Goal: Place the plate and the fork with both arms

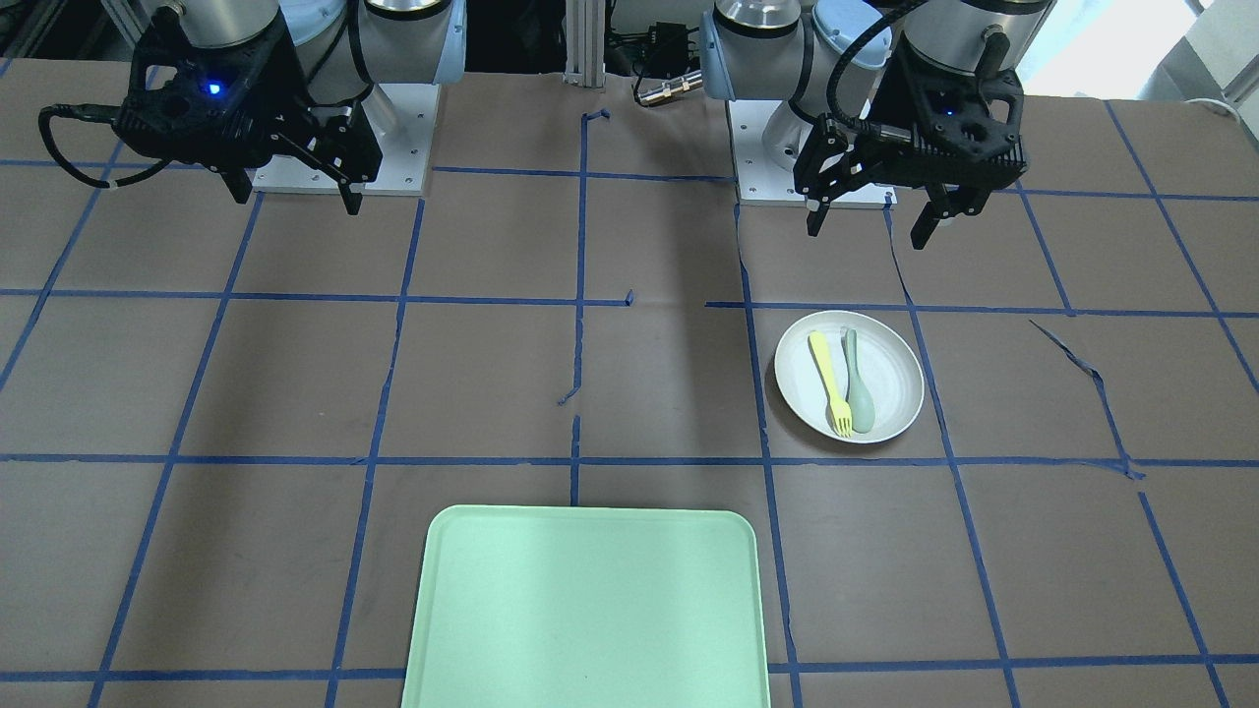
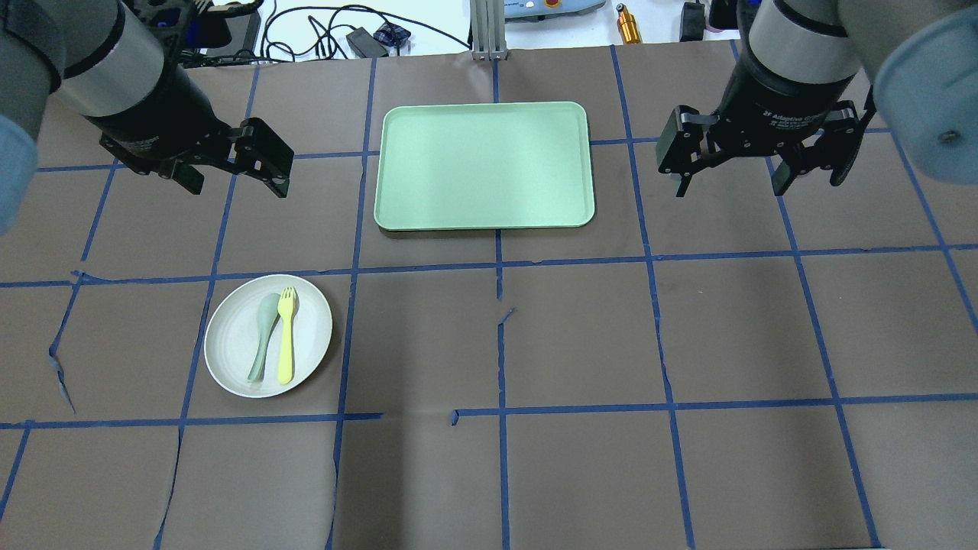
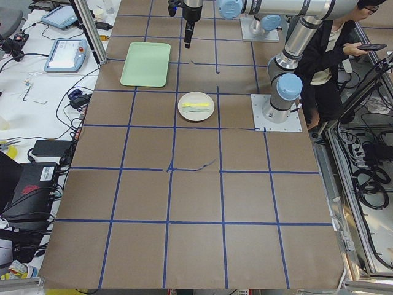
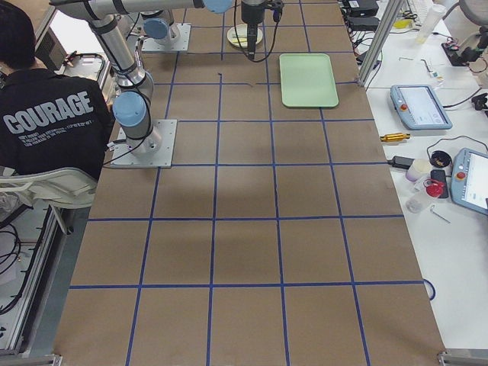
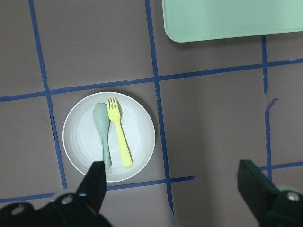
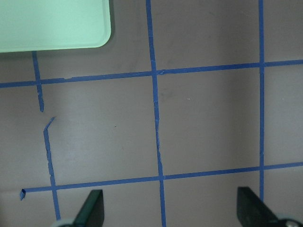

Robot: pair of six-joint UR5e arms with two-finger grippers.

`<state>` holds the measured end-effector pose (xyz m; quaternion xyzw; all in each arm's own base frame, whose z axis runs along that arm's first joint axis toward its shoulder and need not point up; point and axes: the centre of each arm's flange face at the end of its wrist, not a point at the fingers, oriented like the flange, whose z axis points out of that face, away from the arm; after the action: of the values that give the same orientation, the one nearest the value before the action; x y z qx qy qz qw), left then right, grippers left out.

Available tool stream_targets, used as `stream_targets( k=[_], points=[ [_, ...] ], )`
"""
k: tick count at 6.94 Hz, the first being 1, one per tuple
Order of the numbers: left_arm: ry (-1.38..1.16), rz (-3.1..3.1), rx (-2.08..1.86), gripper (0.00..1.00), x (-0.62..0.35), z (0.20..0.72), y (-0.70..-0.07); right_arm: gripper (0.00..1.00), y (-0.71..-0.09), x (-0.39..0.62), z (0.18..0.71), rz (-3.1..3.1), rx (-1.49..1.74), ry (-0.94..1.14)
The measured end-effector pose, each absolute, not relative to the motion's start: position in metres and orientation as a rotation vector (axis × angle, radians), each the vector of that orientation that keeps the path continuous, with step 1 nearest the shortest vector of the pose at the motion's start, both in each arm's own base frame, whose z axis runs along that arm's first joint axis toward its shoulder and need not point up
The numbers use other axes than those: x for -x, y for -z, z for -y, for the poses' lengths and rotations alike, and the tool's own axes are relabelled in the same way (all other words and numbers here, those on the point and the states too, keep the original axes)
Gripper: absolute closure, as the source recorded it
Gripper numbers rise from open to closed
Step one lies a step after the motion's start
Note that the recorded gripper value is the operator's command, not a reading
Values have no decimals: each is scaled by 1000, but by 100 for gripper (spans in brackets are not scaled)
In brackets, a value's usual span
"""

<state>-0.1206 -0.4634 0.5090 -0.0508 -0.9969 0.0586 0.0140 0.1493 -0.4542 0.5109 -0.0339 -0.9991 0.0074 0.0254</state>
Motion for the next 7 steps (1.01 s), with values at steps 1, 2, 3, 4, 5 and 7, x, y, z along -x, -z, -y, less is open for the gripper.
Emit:
stream_targets(
  k=[1, 2, 3, 4, 5, 7],
  points=[
    [-182, 3104, 160, 0, 121, 464, -509, 0, -511, -149, 454, 3089, 105, -22],
    [-181, 3104, 161, 0, 121, 464, -509, 0, -510, -149, 454, 3089, 105, -21],
    [-178, 3104, 161, 0, 121, 464, -508, 0, -510, -149, 454, 3089, 105, -20],
    [-176, 3104, 160, 0, 121, 464, -507, 0, -510, -149, 454, 3088, 105, -19],
    [-175, 3105, 158, 0, 121, 464, -507, 0, -510, -149, 454, 3088, 105, -19],
    [-170, 3106, 153, 0, 120, 465, -506, 0, -510, -149, 454, 3090, 105, -21]
  ],
)
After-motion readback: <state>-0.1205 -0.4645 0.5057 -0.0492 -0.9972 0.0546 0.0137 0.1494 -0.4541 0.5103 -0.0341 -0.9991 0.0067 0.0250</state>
